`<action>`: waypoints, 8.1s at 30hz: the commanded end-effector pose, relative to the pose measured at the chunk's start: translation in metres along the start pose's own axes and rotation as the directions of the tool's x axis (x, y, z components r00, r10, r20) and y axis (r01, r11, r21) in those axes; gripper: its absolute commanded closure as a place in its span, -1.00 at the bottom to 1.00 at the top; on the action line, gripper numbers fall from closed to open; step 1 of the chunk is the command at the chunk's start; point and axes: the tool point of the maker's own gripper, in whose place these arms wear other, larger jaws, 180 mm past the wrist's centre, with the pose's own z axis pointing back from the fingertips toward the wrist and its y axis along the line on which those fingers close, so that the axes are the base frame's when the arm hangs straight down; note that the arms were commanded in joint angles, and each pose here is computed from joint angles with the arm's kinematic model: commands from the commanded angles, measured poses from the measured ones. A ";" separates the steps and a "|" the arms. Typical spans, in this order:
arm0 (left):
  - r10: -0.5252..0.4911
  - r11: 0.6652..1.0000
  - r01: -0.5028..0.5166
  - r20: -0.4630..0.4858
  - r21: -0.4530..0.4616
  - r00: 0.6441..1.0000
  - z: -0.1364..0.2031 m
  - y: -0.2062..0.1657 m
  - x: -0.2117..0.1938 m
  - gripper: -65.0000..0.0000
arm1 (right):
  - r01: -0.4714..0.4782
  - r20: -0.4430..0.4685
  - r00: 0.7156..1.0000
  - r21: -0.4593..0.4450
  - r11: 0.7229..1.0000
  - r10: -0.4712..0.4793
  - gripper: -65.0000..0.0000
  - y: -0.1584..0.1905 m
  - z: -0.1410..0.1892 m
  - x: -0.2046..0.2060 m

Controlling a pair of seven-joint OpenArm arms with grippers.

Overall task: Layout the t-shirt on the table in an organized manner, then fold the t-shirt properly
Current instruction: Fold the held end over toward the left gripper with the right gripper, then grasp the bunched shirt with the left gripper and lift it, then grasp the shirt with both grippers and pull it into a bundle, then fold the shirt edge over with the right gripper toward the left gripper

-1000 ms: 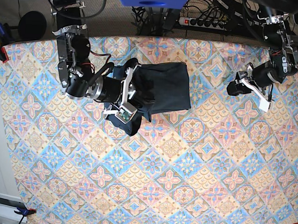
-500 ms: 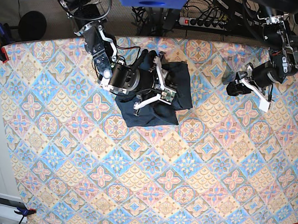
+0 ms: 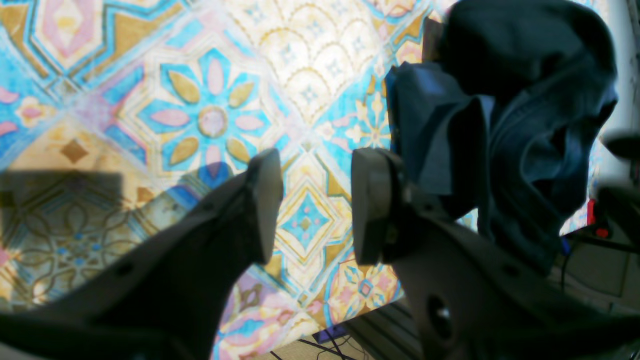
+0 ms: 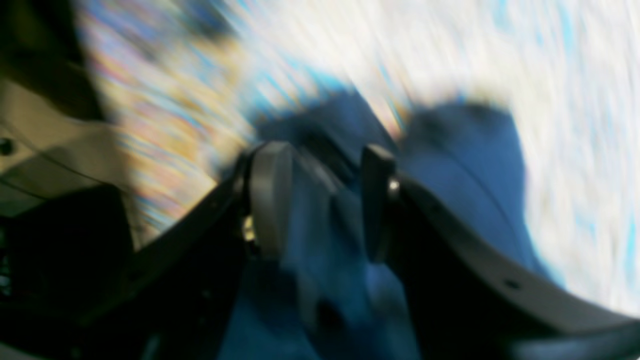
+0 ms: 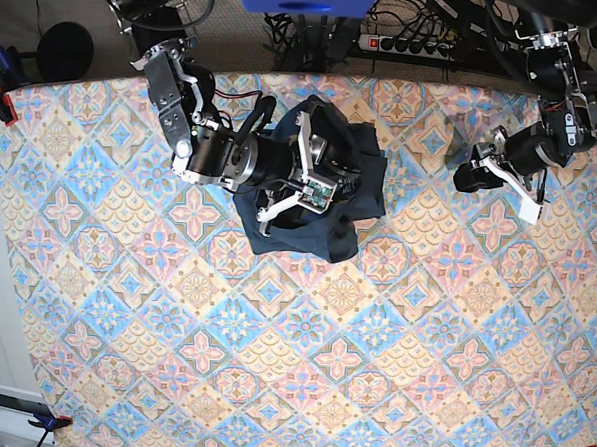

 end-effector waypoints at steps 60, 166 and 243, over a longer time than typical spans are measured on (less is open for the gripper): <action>-0.084 0.950 0.144 0.215 -0.276 0.973 -0.079 -0.146 0.058 1.00 | 0.209 0.049 0.977 -0.430 0.878 -0.209 0.52 -0.137 0.099 -0.047; -0.139 0.959 0.155 0.082 -0.237 0.987 -0.058 -0.124 -0.015 0.25 | -0.034 -0.168 0.986 -0.194 0.980 0.001 0.52 -0.091 0.013 -0.037; -0.185 0.951 0.222 0.176 -0.216 0.967 -0.045 -0.141 -0.008 0.47 | -0.241 -0.435 0.901 -0.468 0.850 0.016 0.86 -0.212 0.060 -0.063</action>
